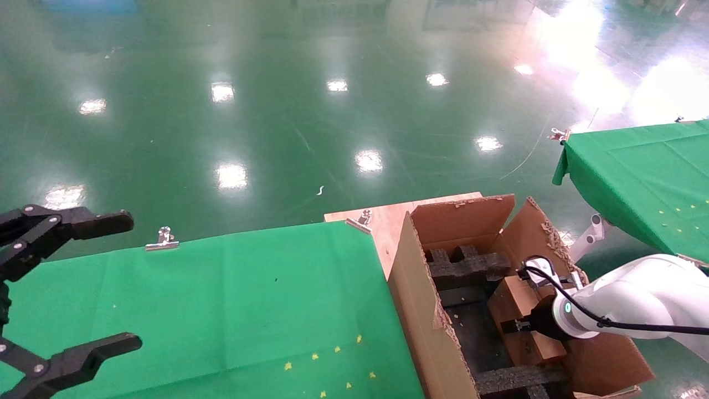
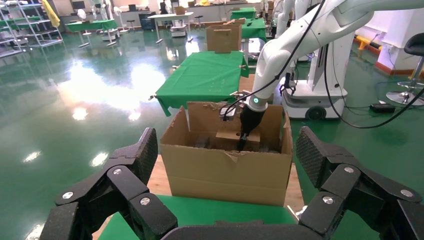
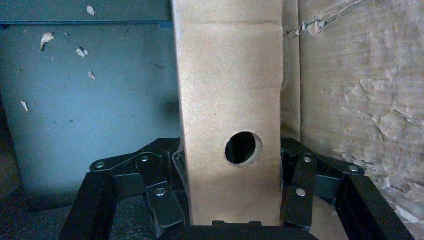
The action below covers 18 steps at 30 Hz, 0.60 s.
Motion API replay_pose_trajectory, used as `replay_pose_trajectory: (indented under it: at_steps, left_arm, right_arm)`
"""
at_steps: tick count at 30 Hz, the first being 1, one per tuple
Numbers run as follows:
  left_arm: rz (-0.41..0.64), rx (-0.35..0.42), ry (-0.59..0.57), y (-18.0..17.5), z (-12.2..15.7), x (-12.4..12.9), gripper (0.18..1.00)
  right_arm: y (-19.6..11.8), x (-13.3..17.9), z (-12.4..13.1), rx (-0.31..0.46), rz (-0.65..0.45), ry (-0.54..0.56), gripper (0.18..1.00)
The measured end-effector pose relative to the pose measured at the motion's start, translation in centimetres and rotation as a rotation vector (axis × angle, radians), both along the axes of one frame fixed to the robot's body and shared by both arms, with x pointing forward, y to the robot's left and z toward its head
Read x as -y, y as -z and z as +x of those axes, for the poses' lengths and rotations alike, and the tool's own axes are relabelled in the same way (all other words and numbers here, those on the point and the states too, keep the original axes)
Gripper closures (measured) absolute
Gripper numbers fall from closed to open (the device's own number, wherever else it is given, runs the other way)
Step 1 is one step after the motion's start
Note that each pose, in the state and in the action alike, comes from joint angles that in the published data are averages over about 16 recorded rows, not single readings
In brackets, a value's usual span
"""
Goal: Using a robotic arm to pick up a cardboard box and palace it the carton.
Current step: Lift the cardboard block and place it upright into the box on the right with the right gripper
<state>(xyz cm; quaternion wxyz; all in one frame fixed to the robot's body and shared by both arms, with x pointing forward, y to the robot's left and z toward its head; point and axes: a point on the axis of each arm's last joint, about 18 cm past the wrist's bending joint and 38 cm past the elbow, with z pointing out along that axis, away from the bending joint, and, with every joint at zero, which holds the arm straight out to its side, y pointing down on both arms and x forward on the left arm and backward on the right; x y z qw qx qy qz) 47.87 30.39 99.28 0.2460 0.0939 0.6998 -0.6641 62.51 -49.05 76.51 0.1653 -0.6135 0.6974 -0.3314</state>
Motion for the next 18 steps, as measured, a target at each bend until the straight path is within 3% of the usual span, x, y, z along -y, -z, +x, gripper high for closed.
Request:
replay_pose_trajectory:
  at_steps: [11,18]
  left_arm:
    - [0.0,0.0,0.0,0.0,0.0,0.0,0.183]
    - [0.0,0.0,0.0,0.0,0.0,0.0,0.183]
  right_arm:
    - [-1.3,0.3,0.1,0.007,-0.027,-0.004,0.782]
    - [-2.7,0.6,0.0,0.026,-0.039,-0.004,0.652]
